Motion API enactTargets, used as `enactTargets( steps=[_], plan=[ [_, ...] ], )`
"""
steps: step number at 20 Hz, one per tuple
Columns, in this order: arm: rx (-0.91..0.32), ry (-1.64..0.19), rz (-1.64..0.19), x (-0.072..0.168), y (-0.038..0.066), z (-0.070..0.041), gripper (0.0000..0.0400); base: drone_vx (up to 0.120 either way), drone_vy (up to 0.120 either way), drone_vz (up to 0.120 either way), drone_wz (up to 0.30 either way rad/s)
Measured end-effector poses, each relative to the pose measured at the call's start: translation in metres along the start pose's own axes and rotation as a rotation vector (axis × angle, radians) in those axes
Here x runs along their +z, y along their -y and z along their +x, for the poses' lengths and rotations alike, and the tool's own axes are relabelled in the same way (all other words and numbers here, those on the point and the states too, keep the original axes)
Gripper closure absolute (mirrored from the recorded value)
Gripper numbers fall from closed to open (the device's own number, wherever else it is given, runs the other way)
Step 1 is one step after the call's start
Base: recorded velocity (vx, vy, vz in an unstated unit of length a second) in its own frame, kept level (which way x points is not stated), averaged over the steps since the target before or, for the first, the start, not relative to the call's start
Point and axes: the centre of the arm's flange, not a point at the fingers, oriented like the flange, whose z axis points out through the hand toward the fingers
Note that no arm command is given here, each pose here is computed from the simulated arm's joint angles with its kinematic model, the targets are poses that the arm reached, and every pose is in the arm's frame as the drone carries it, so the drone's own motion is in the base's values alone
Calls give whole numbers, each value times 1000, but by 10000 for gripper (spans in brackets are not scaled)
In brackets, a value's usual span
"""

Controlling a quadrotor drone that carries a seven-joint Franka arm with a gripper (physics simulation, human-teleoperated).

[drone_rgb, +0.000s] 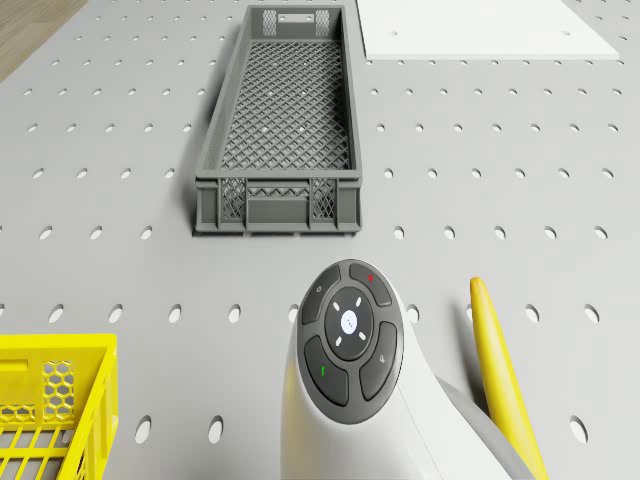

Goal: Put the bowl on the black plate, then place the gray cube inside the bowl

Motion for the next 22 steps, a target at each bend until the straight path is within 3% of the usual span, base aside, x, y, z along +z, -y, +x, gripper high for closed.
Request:
enactTargets(
  steps=[3, 8, 12, 22],
  plan=[
    [0, 0, 0, -7, 0, 0, 145, 0, 0, 27, 0],
    [0, 0, 0, -23, 0, 0, 149, 0, 8, 120, 0],
    [0, 0, 0, -30, 0, 0, 150, -110, 120, 110, 0],
    [0, 0, 0, -35, 0, 0, 150, -120, 120, 12, 0]
  ],
)
